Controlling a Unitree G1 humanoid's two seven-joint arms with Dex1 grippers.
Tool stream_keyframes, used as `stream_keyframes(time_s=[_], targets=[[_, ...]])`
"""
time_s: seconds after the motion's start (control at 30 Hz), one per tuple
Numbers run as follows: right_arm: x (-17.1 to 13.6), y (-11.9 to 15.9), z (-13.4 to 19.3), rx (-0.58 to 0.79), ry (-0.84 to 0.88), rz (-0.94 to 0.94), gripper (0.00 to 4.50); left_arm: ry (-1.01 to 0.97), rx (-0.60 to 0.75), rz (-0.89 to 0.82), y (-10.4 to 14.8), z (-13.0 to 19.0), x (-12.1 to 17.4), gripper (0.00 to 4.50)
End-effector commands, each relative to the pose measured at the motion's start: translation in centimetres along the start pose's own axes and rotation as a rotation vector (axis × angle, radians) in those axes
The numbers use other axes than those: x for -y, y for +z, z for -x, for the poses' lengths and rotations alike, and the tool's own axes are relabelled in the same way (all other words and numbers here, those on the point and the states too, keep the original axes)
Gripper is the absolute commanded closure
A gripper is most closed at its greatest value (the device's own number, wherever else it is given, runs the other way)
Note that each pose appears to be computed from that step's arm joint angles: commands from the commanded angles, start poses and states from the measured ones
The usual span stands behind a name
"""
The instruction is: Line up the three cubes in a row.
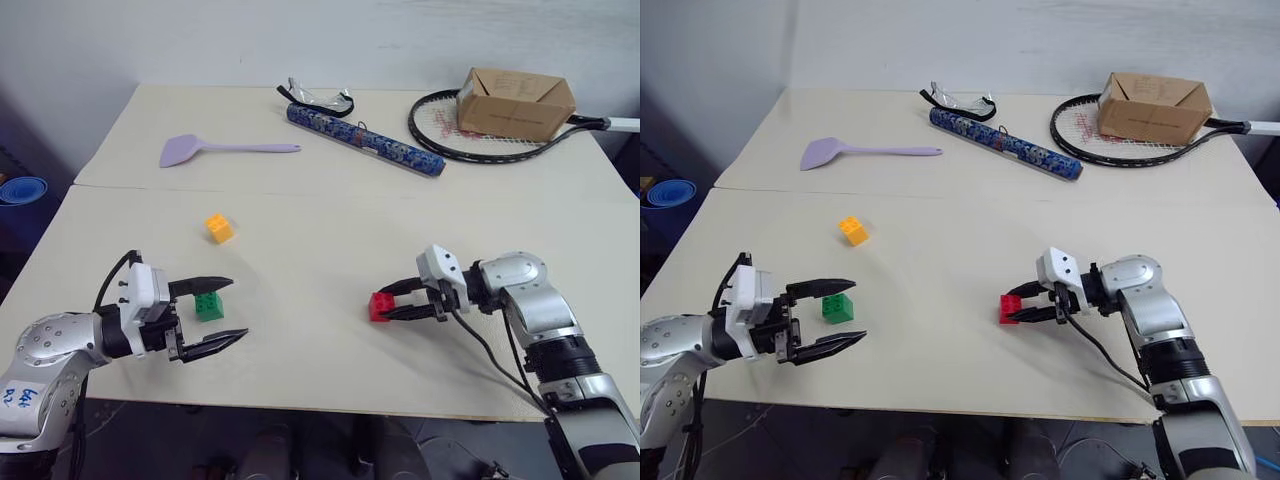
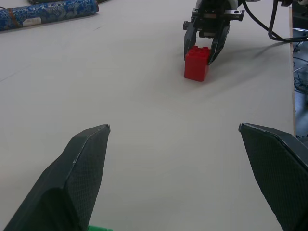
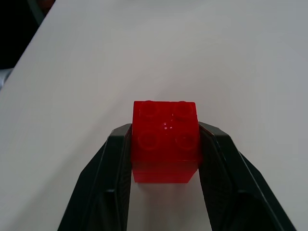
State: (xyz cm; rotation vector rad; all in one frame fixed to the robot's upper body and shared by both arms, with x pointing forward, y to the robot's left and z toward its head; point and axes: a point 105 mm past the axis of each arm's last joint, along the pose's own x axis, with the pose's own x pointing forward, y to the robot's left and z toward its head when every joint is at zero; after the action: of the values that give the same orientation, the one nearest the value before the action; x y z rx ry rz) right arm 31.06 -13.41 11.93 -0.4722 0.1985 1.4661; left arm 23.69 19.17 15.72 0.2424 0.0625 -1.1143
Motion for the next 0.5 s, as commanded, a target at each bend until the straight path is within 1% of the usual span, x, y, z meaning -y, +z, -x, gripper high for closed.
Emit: stream_keyframes(time_s=[0.03,0.13,0.2,0.23,0.3,0.37,0.43,0.5], targets=[[0.2,0.6,-0.2,0.02,-0.028,0.064,3.04,-0.017,0.009,-0.027,0.4,-0.2,0.2,0.0],[0.1,1.2,-0.4,0.056,-0.01,0.074,3.04,-0.014,0.008,-0.027,0.4,-0.1,0.0,0.0],[0.1,1.3,-0.4,0.066,0.002,0.097,2.32,-0.01,0.001,-0.035,0.4,0.0,-0.2,0.0],[0.0,1.5,-0.3,0.076,0.009,0.101,2.1,-0.007,-0.005,-0.043,0.3,0.0,-0.4,0.0],[0.2,1.9,0.1,0.105,-0.005,0.116,1.41,0.016,-0.01,-0.049,0.4,0.5,-0.8,0.0],[0.6,2.6,0.7,0.145,-0.036,0.127,0.7,0.053,-0.021,-0.036,0.3,1.4,-1.3,0.0],[0.5,3.0,1.6,0.181,-0.048,0.092,0.04,0.093,-0.039,-0.015,-0.2,2.6,-1.5,0.0],[0.0,2.9,2.6,0.188,-0.053,0.079,0.04,0.178,0.005,0.035,-0.3,4.1,-2.0,0.0]])
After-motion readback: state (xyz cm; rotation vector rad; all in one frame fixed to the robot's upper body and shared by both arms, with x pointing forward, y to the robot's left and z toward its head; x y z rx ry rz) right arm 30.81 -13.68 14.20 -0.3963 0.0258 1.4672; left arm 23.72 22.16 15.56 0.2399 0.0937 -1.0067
